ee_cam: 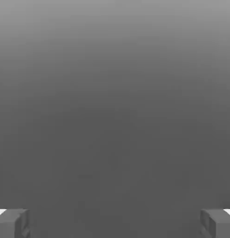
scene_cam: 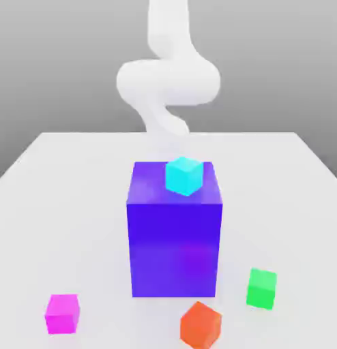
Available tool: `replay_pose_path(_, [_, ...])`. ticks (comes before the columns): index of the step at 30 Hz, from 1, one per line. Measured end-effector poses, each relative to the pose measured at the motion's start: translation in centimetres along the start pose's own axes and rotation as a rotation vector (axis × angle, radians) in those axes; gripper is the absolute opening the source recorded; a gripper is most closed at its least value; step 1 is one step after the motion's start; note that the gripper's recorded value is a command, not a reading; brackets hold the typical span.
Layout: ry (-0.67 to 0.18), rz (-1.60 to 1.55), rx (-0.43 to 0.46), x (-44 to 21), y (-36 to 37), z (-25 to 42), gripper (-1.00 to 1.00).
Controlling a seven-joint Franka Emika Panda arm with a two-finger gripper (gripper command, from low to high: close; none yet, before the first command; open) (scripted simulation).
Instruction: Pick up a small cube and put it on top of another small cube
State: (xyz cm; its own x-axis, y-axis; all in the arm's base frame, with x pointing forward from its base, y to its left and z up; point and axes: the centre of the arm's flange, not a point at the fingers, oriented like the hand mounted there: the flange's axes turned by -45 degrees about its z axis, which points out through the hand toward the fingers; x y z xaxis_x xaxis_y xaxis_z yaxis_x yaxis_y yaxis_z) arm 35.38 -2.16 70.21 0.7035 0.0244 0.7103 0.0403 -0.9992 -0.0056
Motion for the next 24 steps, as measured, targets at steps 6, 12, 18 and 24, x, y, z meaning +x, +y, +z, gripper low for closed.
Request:
replay_pose_path(6, [-0.033,-0.100,0.074,-0.7,4.8,3.8,0.00])
replay_pose_path(12, [-0.079,-0.207,0.141,-2.0,8.4,8.9,0.00])
replay_pose_path(18, [-0.134,-0.325,0.204,-4.1,11.0,14.7,0.00])
replay_pose_path(24, [-0.196,-0.456,0.263,-7.0,12.6,20.7,0.00])
